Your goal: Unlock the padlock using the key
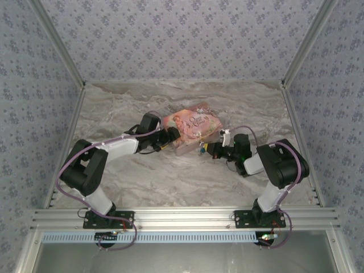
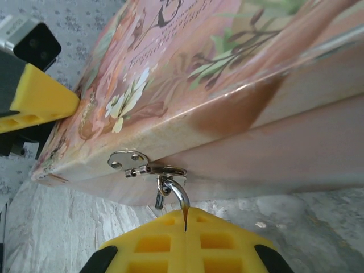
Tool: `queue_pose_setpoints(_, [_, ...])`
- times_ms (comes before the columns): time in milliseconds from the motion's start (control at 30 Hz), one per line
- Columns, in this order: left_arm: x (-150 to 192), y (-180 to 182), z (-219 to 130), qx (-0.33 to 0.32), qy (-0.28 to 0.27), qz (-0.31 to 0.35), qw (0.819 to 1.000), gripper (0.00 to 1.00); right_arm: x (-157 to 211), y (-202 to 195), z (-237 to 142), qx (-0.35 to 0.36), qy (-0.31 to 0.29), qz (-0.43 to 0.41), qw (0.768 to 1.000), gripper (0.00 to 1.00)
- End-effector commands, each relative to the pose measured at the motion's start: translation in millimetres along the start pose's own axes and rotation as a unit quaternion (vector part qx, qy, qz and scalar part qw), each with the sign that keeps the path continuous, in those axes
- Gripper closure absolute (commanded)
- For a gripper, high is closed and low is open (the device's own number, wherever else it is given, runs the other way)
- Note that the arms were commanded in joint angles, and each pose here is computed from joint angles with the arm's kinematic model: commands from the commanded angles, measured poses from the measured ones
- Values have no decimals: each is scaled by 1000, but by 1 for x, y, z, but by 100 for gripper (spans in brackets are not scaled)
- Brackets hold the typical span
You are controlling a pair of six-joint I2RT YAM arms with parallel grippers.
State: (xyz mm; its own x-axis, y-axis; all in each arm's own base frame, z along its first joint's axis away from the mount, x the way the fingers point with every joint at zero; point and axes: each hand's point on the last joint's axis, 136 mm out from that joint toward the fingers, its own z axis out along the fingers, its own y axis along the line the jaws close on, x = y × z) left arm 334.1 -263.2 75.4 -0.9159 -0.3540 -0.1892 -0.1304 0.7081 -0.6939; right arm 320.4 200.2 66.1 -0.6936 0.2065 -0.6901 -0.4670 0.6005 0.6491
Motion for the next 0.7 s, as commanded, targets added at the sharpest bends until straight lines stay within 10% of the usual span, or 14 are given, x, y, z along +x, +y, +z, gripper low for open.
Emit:
queue_pose_setpoints(0, [14,52,0,-89,14,-27,996,18,-29,1,-12,11,-55,-2,998,100])
queue_pose_setpoints(333, [15,51,1,-85,15,-29,996,18,-22,8,-4,2,-22,-13,1000,100])
queue_pose_setpoints(533, [14,50,2,-85,14,-28,996,18,-8,11,-1,-34,14,-31,999,60])
queue_pose_setpoints(667, [13,49,3,-83,15,-29,996,18,-3,14,10,-66,33,-26,997,52])
